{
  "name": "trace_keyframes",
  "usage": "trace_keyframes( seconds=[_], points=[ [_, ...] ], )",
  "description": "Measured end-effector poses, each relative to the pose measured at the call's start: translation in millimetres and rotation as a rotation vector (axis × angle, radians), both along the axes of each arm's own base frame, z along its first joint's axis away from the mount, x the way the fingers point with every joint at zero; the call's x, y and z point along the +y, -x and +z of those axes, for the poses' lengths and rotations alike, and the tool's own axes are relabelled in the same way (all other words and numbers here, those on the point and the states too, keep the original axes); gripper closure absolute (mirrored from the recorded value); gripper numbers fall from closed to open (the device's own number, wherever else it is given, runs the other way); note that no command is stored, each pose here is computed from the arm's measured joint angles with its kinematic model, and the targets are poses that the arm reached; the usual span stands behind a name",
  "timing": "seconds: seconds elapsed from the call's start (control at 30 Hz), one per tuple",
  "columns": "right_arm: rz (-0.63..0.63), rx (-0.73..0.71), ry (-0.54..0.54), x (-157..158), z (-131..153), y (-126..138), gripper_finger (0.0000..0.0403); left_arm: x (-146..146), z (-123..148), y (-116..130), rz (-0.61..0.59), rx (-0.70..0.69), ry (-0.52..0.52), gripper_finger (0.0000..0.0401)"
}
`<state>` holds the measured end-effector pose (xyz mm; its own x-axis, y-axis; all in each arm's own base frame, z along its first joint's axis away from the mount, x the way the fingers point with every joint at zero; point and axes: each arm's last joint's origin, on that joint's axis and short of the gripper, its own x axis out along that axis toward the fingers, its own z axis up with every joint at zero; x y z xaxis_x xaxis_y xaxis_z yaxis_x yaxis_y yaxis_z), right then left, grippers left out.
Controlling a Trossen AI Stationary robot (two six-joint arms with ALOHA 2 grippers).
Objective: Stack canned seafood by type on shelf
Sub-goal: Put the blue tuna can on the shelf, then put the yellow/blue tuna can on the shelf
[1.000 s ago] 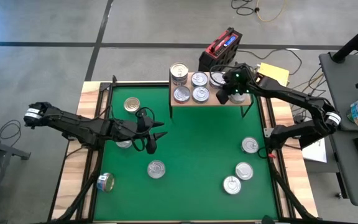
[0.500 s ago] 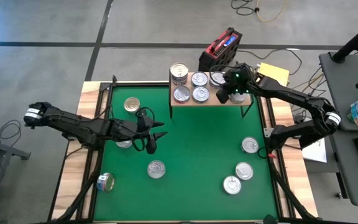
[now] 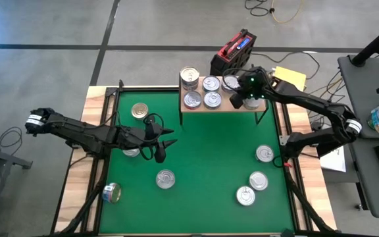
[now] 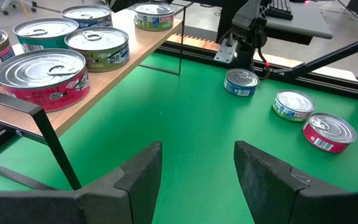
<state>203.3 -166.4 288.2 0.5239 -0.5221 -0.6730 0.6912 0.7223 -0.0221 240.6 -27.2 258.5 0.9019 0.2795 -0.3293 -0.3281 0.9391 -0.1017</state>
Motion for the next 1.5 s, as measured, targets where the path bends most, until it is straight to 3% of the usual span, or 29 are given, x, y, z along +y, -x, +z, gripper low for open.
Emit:
trace_keyframes(
  seconds=[0.2, 0.43, 0.7, 1.3, 1.5],
  points=[
    [0.053, -0.069, 0.039, 21, 18, 2, 0.0394, -2, -1, -2, 0.010, -0.010, 0.041, 0.0217],
    [0.193, -0.131, 0.045, 65, 27, -7, 0.0394, -13, -15, -17, -0.027, 0.002, 0.037, 0.0217],
    [0.291, -0.128, 0.111, 119, 29, -18, 0.0394, -28, -11, -27, -0.059, -0.011, 0.067, 0.0217],
    [0.517, -0.183, 0.083, 219, -7, -19, 0.0394, -63, -5, -21, -0.151, -0.029, 0.160, 0.0217],
    [0.593, -0.257, 0.056, 240, -24, -15, 0.0394, -64, -11, -18, -0.098, 0.022, 0.253, 0.0217]
  ],
)
